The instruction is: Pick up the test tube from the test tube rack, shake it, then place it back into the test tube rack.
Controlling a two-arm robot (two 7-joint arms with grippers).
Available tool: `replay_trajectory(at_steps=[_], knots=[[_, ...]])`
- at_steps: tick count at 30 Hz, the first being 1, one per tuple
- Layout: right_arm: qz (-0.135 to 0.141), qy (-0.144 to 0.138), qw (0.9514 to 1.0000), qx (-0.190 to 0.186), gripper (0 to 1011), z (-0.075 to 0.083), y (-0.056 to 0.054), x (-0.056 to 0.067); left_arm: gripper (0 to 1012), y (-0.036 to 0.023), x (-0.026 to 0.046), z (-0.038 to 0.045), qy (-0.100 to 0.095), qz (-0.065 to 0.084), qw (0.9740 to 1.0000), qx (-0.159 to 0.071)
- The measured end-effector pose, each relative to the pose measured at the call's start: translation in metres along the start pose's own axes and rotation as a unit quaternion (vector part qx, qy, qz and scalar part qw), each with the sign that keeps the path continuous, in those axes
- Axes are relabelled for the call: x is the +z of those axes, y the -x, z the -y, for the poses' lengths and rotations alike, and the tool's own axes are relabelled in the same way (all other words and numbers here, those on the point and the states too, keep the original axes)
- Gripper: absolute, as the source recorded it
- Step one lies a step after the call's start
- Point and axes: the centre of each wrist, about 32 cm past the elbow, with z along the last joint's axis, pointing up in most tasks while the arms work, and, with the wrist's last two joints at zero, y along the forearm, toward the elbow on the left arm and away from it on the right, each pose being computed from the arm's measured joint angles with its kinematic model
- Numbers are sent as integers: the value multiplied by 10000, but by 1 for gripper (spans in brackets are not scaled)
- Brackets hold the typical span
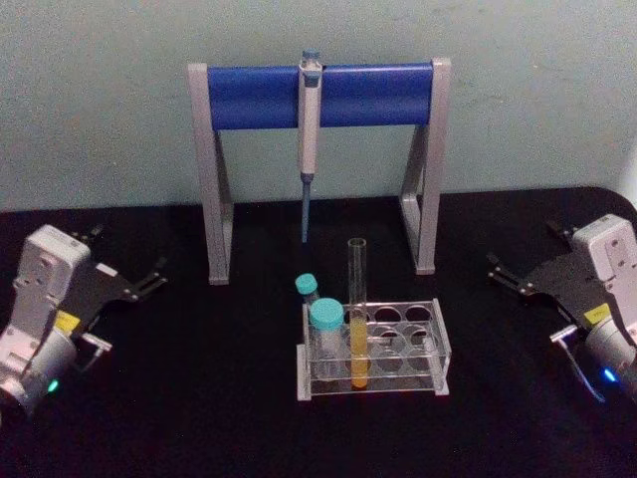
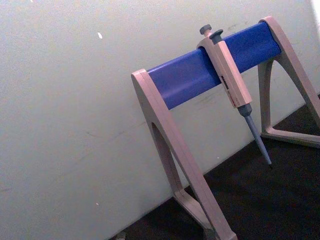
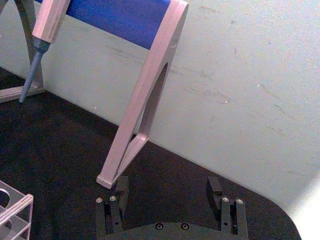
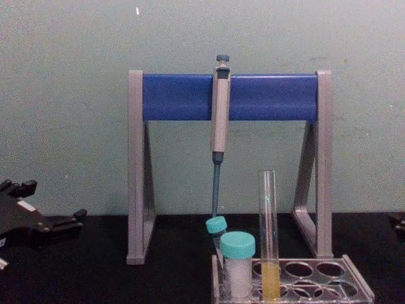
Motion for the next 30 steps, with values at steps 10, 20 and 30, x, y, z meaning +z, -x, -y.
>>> replay_trajectory(at_steps=[10, 20, 30], knots=[[1, 0, 10000, 0, 1000, 0, 0, 0, 1001, 0, 0, 0, 0, 0, 10000, 0], [0, 0, 10000, 0, 1000, 0, 0, 0, 1001, 0, 0, 0, 0, 0, 10000, 0], [0, 0, 10000, 0, 1000, 0, 0, 0, 1001, 0, 0, 0, 0, 0, 10000, 0]])
